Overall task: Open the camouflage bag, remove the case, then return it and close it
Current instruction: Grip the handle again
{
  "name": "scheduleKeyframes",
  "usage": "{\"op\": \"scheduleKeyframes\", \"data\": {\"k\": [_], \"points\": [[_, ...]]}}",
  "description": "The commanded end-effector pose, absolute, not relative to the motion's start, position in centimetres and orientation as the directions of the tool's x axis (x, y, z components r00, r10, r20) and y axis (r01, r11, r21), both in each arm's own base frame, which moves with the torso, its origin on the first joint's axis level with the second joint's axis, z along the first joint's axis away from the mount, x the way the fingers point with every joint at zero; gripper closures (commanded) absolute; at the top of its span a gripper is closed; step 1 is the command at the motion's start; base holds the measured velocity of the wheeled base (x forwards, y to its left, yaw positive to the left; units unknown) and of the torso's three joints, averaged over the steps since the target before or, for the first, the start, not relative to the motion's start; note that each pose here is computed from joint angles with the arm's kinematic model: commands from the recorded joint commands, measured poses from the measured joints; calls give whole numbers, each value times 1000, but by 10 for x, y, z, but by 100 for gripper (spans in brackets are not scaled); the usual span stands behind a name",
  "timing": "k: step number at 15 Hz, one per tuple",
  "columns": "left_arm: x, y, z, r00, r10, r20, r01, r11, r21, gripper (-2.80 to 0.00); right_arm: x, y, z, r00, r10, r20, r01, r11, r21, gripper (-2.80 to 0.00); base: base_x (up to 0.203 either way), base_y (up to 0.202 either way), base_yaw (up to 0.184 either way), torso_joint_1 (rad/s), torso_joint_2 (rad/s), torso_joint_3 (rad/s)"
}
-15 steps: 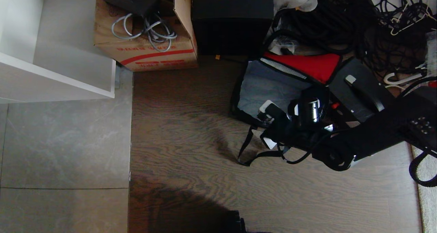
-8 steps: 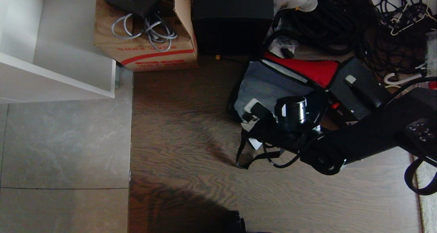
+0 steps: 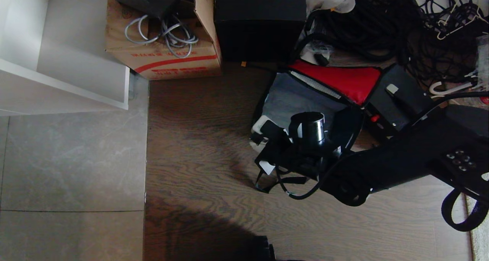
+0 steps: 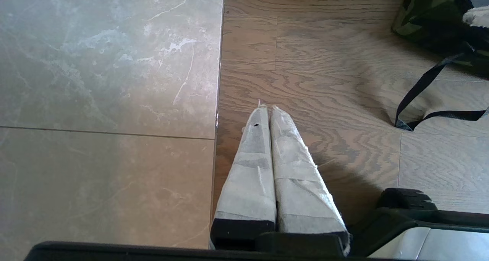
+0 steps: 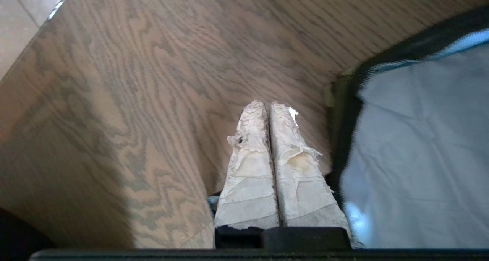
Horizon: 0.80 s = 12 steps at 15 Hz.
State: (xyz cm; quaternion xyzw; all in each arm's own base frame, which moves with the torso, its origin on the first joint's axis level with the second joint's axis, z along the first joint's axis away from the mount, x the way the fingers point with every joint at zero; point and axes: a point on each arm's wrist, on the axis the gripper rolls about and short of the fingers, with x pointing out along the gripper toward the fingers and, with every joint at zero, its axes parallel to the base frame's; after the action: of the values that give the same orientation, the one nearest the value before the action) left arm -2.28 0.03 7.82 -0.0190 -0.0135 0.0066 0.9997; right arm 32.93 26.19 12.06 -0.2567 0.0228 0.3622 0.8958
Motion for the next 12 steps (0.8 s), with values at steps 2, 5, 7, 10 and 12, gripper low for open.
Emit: {"op": "scheduleKeyframes", "data": {"k": [2, 5, 7, 10, 12], "points": [[-22, 0, 76, 1000, 12, 20, -11, 999, -39, 0, 328, 261, 123, 738, 643, -204, -654, 609, -449, 0, 0, 0, 0, 0, 0, 0], [-22, 0, 76, 1000, 13, 20, -13, 999, -39, 0, 321, 250, 145, 756, 632, -171, -632, 635, -445, 0, 0, 0, 0, 0, 0, 0], [-22, 0, 76, 1000, 13, 20, -12, 999, -39, 0, 308, 241, 173, 766, 633, -116, -618, 672, -409, 0, 0, 0, 0, 0, 0, 0], [-22, 0, 76, 1000, 14, 20, -13, 999, -39, 0, 285, 217, 181, 815, 561, -147, -569, 726, -385, 0, 0, 0, 0, 0, 0, 0], [-22, 0, 76, 1000, 14, 20, -13, 999, -39, 0, 277, 191, 174, 880, 424, -214, -475, 794, -379, 0, 0, 0, 0, 0, 0, 0]]}}
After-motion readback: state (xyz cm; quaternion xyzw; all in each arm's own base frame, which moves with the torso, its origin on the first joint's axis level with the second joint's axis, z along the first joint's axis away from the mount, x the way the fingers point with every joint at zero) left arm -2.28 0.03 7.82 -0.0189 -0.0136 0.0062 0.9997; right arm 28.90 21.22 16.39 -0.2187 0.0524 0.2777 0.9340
